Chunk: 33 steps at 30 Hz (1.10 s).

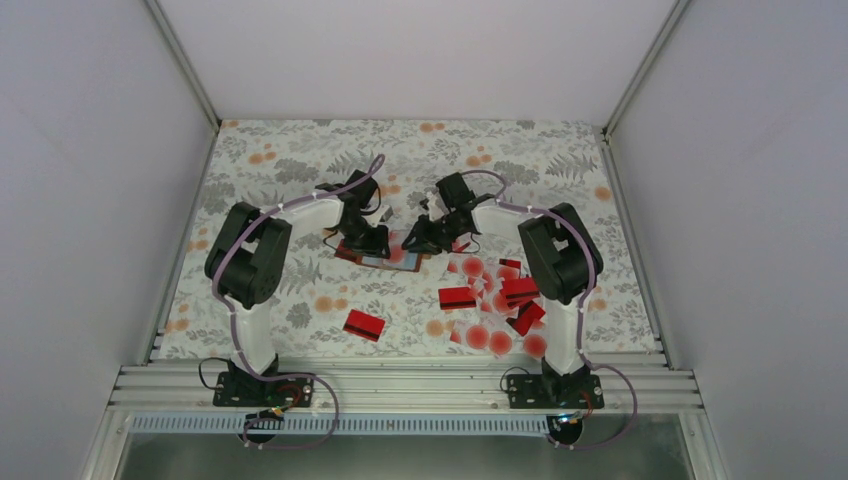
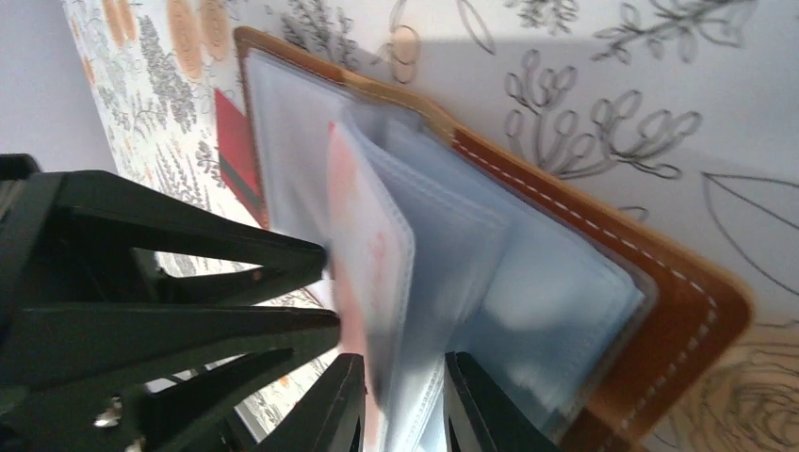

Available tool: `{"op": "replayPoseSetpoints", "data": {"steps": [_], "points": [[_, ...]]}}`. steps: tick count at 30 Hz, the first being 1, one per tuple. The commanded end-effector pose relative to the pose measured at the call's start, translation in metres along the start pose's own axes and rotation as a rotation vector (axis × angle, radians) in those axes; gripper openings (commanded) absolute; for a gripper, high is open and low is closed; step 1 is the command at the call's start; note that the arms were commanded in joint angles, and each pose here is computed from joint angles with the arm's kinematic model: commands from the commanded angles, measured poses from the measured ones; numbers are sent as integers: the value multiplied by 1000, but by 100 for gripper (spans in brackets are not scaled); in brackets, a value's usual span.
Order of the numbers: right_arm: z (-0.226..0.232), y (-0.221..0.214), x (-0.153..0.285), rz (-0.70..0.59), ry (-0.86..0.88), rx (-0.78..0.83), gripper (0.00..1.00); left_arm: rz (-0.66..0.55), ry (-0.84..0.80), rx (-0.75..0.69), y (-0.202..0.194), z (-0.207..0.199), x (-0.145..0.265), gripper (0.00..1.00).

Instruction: Put the credit cards into the card holder

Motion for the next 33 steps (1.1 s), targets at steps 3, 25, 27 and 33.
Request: {"op": "replayPoseSetpoints", "data": {"steps": [3, 25, 27, 33], "points": [[23, 10, -4, -7, 50, 60, 22, 38, -2, 0, -6, 5, -13, 27], [42, 20, -15, 14, 58, 93, 21, -118, 69, 0, 0, 0, 61, 33], [43, 21, -16, 16, 58, 96, 21, -130, 70, 4, -1, 1, 65, 33], [47, 21, -20, 28, 62, 100, 21, -144, 77, 20, -8, 7, 72, 33]]}}
Point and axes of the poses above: each gripper's point midway between its finger pads, its own x axis back along the fingers, its own z axis along the line the jaws close on, y = z × x, the point moved 3 cm from there along x, back along the fingers, and after that the axes turned 11 degrees about x, right-handed, at the moved point
